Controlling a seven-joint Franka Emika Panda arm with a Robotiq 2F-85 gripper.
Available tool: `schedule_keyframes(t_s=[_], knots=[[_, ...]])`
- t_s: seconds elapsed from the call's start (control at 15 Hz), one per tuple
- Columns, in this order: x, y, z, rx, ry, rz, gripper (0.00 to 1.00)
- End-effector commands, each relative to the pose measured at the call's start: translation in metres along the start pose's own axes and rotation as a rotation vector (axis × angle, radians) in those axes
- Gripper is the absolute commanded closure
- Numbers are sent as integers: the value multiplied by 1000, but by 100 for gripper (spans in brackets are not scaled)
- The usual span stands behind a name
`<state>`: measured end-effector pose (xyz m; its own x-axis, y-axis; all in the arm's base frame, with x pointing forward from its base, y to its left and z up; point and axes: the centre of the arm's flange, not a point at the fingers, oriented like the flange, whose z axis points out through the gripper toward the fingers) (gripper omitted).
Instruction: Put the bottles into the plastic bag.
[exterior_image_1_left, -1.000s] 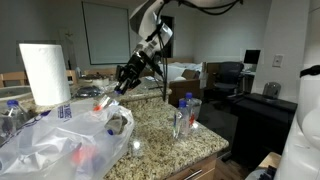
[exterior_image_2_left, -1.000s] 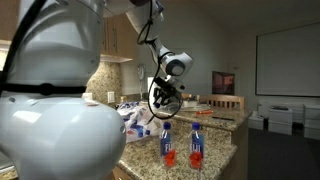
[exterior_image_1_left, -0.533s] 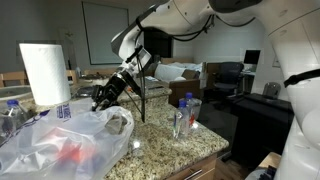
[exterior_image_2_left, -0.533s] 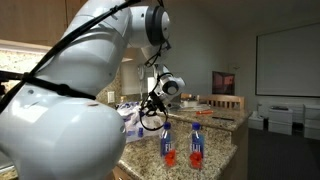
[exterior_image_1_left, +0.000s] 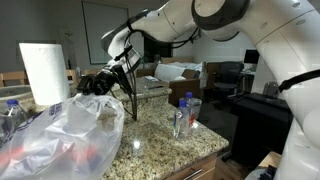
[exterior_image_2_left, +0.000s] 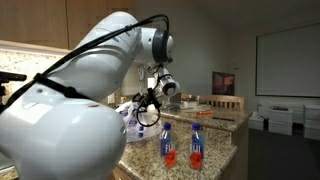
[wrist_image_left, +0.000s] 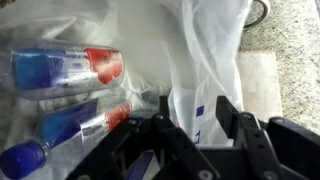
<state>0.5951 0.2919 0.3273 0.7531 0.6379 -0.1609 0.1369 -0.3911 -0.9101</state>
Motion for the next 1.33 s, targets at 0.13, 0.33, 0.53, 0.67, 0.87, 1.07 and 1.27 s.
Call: schedule_keyframes(t_s=[0.13,0.33,0.53,0.67,0.87,1.07,1.27], knots=[[-32,-20,-66,-45,62,-3,5],[-73,-29,-108,-112,157,2,0],[-127,-57,-138,-267,224,40,0],[-164,-76,-149,-367,236,70,0],[-216,-103,-144,-514,258,107,0],[-261,-114,-130,-633,337,146,0],[-302,-106,-122,-711,450,194,0]])
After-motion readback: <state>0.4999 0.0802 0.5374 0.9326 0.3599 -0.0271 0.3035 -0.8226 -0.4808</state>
